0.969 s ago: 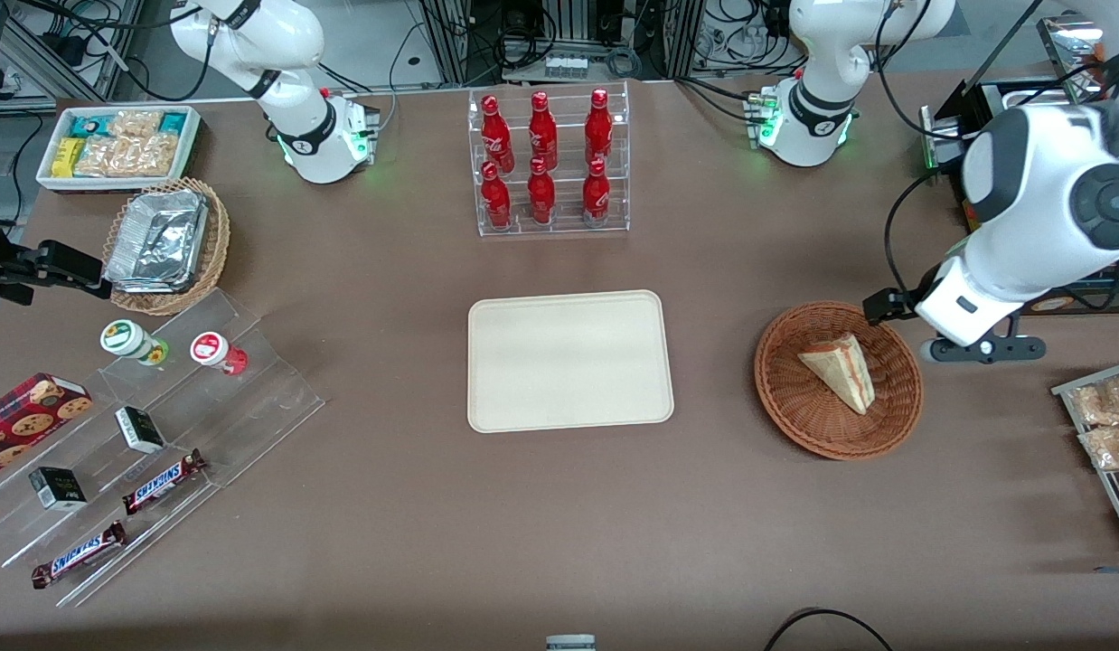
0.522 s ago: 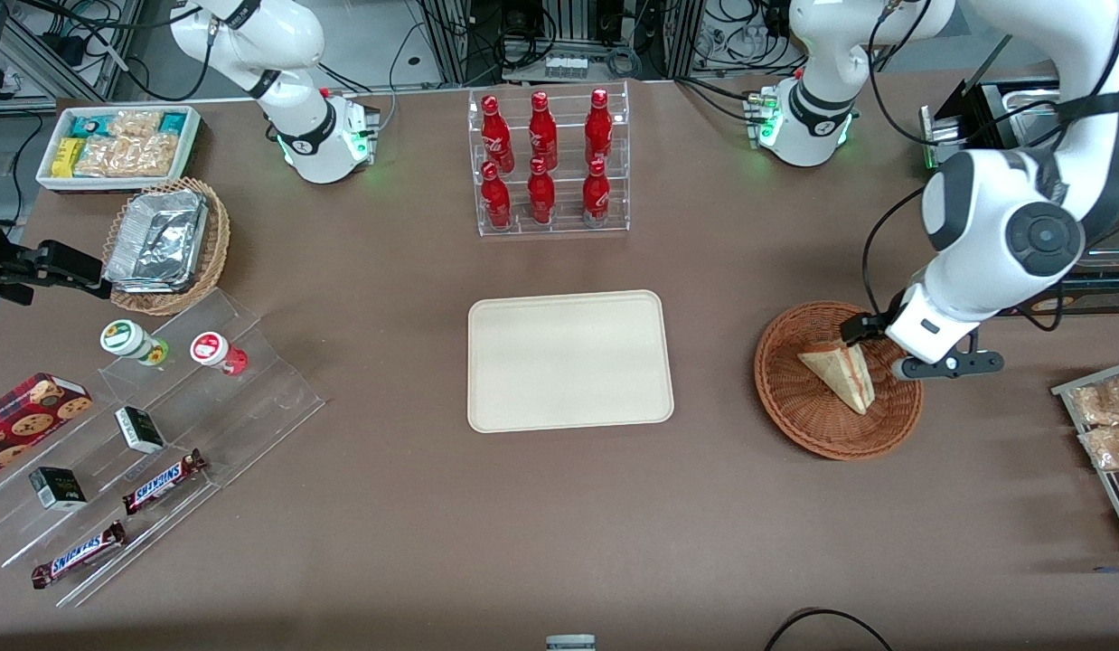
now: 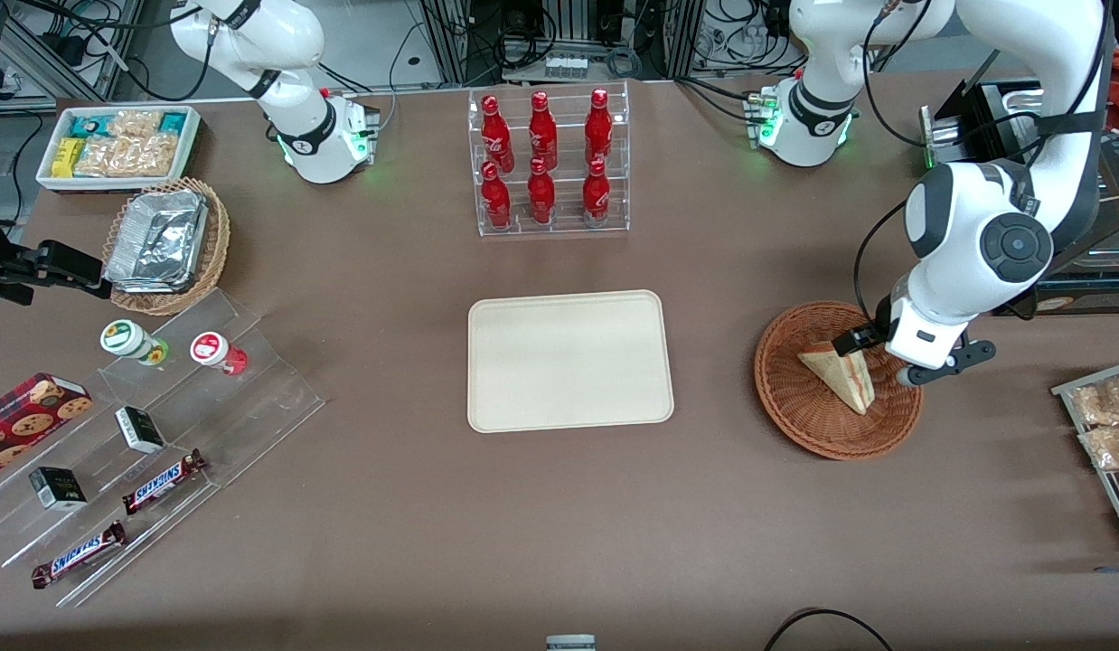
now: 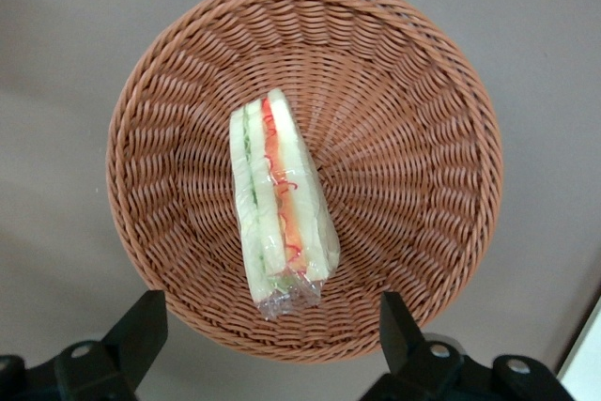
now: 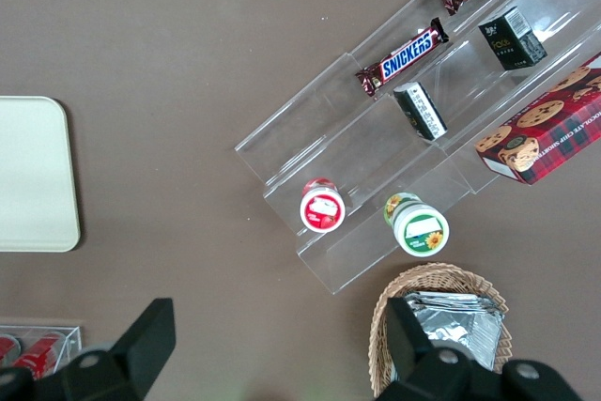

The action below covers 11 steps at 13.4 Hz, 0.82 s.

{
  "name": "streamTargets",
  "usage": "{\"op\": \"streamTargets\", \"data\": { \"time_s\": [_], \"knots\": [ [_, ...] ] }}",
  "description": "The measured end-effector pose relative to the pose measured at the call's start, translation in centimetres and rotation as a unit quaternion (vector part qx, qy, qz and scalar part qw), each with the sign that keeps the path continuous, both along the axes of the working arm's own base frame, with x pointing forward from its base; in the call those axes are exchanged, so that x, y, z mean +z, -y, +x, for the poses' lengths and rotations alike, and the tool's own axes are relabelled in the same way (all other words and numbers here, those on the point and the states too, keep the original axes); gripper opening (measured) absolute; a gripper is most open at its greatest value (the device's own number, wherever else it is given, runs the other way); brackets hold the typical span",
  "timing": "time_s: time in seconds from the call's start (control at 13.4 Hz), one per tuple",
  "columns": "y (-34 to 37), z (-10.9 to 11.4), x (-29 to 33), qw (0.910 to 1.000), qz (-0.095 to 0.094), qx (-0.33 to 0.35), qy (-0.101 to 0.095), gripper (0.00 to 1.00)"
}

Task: Place sandwich from basket to tray
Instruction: 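Lower the open left gripper and close it on the sandwich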

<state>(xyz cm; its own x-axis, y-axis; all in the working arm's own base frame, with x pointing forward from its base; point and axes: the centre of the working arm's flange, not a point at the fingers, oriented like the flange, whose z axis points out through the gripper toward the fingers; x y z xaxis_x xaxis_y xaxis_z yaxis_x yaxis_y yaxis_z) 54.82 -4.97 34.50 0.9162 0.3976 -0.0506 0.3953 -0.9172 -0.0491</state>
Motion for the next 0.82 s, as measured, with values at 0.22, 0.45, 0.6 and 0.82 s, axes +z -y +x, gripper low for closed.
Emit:
{"op": "streamTargets", "data": {
  "time_s": [0.22,0.45,0.6,0.82],
  "knots": [
    [0.0,0.1,-0.3,0.9982,0.002,0.059,0.011,1.00],
    [0.2,0.1,-1.0,0.9975,0.001,0.068,0.016,1.00],
    [0.3,0.0,-1.7,0.9974,0.001,0.069,0.018,1.00],
    [0.3,-0.4,-3.3,0.9973,-0.002,0.069,0.026,1.00]
  ]
}}
